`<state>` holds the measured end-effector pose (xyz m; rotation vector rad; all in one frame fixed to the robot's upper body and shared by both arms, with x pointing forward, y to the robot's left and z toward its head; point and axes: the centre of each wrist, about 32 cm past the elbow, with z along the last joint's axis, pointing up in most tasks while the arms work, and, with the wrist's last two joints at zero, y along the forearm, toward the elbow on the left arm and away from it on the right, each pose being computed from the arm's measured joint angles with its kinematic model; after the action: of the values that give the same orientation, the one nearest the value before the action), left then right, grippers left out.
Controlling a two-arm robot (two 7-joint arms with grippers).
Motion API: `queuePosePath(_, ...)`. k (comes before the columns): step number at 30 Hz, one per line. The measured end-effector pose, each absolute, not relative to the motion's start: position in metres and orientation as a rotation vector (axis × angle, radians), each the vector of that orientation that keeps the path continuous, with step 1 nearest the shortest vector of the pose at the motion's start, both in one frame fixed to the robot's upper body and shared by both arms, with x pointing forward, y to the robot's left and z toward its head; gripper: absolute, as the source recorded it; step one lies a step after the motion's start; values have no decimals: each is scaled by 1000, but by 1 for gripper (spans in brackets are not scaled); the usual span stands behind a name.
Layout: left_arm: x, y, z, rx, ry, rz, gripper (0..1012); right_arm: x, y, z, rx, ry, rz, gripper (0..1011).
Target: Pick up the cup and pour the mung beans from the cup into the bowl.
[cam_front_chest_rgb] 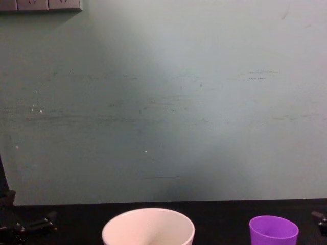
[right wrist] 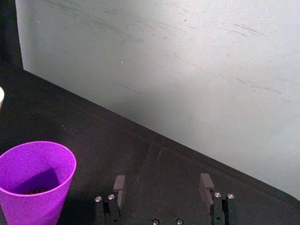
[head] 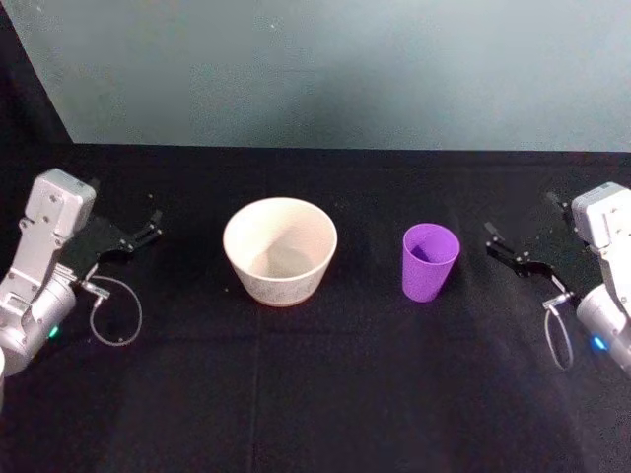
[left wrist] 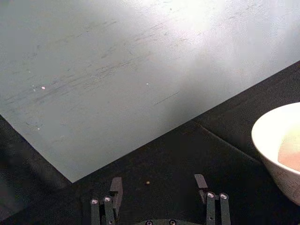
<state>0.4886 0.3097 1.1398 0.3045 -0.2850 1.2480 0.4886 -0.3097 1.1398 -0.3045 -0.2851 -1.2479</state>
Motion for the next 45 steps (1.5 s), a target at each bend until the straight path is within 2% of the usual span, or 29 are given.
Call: queuePosePath(45, 489, 310, 1140, 304, -285, 1248, 1000, 484, -308, 1135, -310, -268, -1227, 1003)
